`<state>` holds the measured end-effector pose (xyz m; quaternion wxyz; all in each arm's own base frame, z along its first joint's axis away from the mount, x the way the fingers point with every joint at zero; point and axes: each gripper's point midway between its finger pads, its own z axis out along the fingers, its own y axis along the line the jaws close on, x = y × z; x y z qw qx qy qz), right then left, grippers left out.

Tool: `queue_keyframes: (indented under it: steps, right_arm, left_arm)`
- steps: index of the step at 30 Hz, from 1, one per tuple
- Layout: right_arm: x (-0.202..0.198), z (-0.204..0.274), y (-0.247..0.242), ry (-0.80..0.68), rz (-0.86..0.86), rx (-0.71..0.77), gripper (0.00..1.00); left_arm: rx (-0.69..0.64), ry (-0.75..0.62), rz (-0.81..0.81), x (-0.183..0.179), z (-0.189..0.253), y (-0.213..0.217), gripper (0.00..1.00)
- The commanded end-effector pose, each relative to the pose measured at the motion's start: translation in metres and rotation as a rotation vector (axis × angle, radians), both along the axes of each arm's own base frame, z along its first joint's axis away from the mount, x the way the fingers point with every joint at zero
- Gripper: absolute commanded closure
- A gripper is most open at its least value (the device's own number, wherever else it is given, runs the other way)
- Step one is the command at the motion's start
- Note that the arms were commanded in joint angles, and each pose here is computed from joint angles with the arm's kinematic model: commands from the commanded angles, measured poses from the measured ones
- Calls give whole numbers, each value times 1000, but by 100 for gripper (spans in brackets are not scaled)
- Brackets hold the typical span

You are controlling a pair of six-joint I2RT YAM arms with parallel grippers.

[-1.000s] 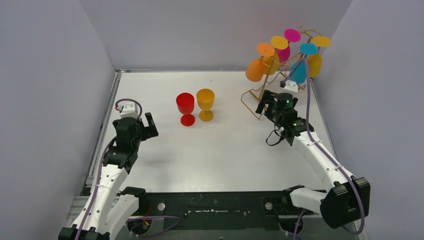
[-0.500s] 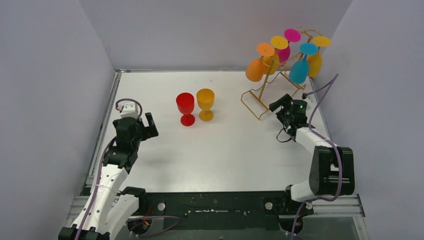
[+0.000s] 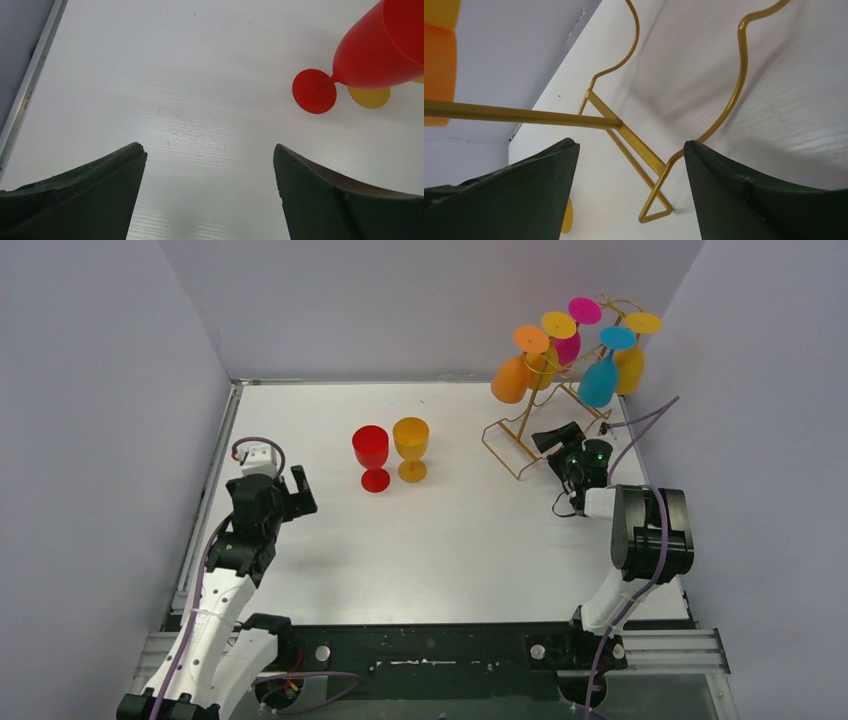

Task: Take the wine glass off the wine glass rack
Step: Pick up the wine glass from the wine rack.

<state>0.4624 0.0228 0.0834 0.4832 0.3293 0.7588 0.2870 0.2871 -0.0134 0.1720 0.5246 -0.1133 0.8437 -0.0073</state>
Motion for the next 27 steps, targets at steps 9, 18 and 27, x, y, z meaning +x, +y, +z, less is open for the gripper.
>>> queue_keyframes:
  steps: [9,18,27]
  right_arm:
    - [48,36,8,-217,108,1,23]
    - [33,12,25,-117,160,-49,26]
    - [26,13,33,-82,166,-23,26]
  left_arm:
    - [4,-32,-38,5,8,-6,3]
    - [1,-32,-47,6,8,-8,3]
    - [-2,-38,-52,7,9,-9,3]
